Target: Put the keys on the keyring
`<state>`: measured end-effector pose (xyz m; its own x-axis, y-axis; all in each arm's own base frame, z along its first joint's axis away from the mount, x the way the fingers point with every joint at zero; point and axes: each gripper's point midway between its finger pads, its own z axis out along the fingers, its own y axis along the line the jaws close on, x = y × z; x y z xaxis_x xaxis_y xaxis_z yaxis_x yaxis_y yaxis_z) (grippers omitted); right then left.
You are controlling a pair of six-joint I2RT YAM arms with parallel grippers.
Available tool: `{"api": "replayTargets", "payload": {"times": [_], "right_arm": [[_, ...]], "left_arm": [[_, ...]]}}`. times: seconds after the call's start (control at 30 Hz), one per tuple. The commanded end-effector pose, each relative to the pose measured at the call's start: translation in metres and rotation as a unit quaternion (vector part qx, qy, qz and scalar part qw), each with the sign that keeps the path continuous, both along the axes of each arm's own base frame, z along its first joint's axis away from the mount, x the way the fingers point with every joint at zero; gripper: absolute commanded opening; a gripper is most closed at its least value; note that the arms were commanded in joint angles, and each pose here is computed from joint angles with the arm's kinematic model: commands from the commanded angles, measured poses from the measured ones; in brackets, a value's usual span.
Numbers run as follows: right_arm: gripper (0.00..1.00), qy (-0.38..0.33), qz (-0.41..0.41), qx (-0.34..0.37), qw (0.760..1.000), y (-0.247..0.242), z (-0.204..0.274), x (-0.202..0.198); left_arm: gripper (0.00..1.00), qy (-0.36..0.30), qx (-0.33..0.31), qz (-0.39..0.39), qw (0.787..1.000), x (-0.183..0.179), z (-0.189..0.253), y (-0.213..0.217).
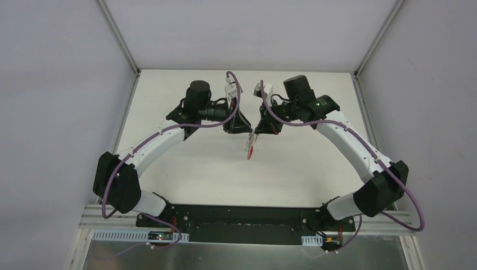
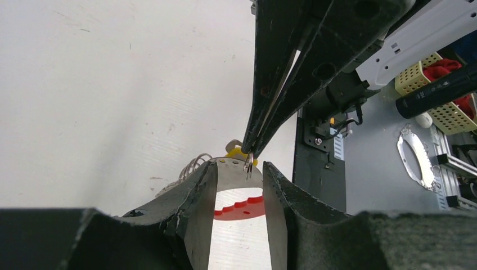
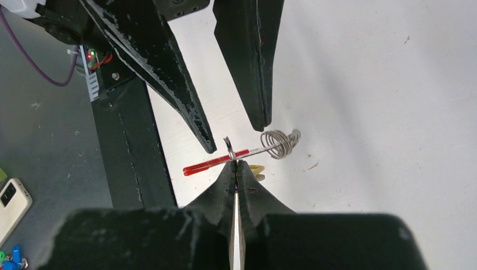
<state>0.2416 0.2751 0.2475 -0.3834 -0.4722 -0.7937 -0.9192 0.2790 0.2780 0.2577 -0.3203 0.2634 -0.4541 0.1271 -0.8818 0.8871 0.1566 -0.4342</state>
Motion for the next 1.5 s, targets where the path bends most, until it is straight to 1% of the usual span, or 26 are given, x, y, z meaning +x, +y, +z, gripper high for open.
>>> {"api": "replayTargets", "payload": {"times": [0.0,0.47,0.77,0.87,1.03,1.23,1.3,1.47], "right_arm": [[0.00,-0.021,0.007,-0.034,0.999,-0.003,0.002,-0.001],[0.00,-0.001,0.009,-0.024,1.000,0.008,0.004,-0.004],[0.00,0.002,0.006,-0.016,1.000,0.009,0.007,-0.005],[0.00,0.006,0.005,-0.014,1.000,0.009,0.007,-0.004],[0.00,0.010,0.007,-0.012,1.000,0.009,0.006,-0.005],[0.00,0.011,0.009,-0.010,1.000,0.008,0.005,-0.007],[0.00,0.012,0.008,-0.009,1.000,0.008,0.005,-0.007],[0.00,0.014,0.009,-0.007,1.000,0.008,0.005,-0.007]], "left_arm": [[0.37,-0.049,-0.004,-0.006,0.999,-0.002,0.017,0.001],[0.33,-0.061,-0.006,-0.042,0.997,-0.015,0.006,-0.010],[0.27,-0.061,-0.006,-0.056,0.997,-0.022,-0.003,-0.008],[0.26,-0.064,-0.007,-0.058,0.996,-0.024,-0.005,-0.008],[0.21,-0.063,-0.011,-0.055,0.996,-0.021,-0.002,-0.009],[0.21,-0.061,-0.012,-0.052,0.997,-0.019,-0.001,-0.010],[0.18,-0.061,-0.012,-0.051,0.997,-0.018,-0.001,-0.011],[0.05,-0.059,-0.012,-0.052,0.997,-0.019,-0.001,-0.011]]}}
